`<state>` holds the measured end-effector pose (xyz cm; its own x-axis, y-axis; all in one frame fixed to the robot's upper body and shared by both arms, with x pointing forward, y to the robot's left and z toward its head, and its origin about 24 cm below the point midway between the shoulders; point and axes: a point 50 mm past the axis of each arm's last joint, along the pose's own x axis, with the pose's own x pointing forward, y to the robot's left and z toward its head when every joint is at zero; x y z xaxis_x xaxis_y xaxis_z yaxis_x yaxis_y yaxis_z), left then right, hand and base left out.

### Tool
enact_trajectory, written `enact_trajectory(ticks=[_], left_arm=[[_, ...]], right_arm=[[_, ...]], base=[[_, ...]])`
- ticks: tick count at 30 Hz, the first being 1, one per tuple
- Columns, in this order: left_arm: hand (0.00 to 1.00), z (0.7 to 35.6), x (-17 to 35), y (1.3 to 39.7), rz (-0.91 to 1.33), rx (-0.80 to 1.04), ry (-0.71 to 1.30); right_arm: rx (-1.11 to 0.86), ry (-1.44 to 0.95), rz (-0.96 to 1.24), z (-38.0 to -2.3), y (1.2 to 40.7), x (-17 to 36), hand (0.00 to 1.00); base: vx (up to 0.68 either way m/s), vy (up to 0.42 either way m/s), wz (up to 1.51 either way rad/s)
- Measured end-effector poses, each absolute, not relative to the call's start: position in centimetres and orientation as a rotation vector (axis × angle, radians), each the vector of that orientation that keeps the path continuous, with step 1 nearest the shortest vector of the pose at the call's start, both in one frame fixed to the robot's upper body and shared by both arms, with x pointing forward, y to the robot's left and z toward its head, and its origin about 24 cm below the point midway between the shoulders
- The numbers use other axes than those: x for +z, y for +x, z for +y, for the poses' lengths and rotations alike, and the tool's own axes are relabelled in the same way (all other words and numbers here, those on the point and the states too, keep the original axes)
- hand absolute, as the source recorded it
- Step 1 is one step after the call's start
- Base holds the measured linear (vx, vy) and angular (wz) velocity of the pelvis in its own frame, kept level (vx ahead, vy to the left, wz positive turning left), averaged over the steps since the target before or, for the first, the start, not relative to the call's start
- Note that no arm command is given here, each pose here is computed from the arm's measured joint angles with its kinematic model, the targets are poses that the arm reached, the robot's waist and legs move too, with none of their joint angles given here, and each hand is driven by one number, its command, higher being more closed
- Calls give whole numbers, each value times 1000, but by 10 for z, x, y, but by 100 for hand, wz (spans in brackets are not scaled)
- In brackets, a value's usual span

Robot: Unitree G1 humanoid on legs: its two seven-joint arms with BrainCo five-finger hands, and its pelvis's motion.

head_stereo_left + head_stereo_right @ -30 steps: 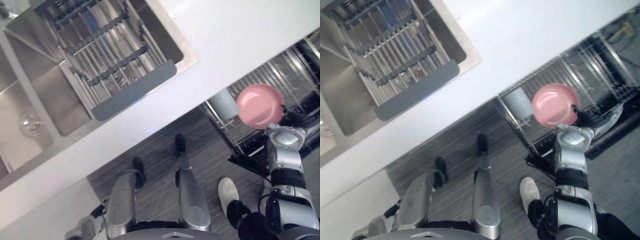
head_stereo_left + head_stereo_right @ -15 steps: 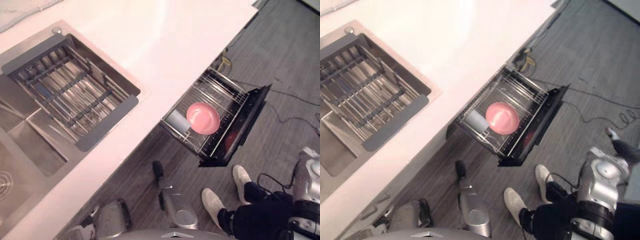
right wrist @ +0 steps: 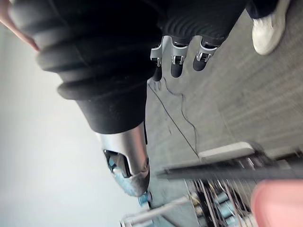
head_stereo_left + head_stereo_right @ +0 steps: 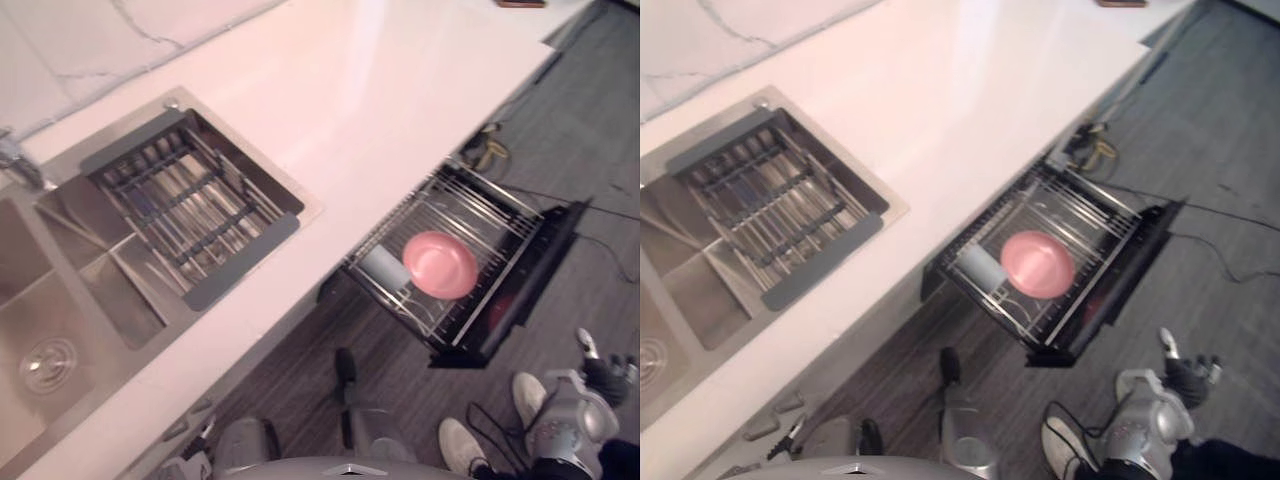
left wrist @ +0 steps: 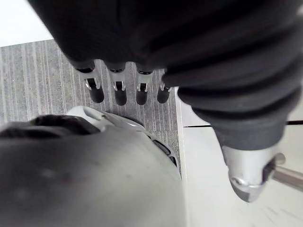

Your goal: Walk over to the sink, pick up the cup, carry it to the dishwasher, place the cup inside the dishwasher, then close the dishwasher door

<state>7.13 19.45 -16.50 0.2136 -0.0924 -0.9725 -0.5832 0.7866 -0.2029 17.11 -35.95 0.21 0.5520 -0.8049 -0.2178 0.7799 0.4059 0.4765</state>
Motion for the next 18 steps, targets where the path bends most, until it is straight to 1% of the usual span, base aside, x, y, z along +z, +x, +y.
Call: enact_trajectory(ticks=[3,10,12,16,18], left_arm=[[0,194,-165,74,1325,365,-615],[0,189,-163,85,1301,343,-627],[0,188,-163,85,1291,342,-642],[0,188,-165,82,1297,347,-650],[0,187,-164,83,1282,339,-657]], right_arm=[[-877,589,-67,-343,198,8,0],[-678,610,-71,-307,245,24,0],[-611,618,-61,-291,262,28,0],[-556,638,-48,-276,285,34,0],[-577,651,-41,-274,293,40,0]], base=[[30,-59,41],[-3,-40,44],[-43,-28,44],[-27,-21,29],[-18,-22,34]])
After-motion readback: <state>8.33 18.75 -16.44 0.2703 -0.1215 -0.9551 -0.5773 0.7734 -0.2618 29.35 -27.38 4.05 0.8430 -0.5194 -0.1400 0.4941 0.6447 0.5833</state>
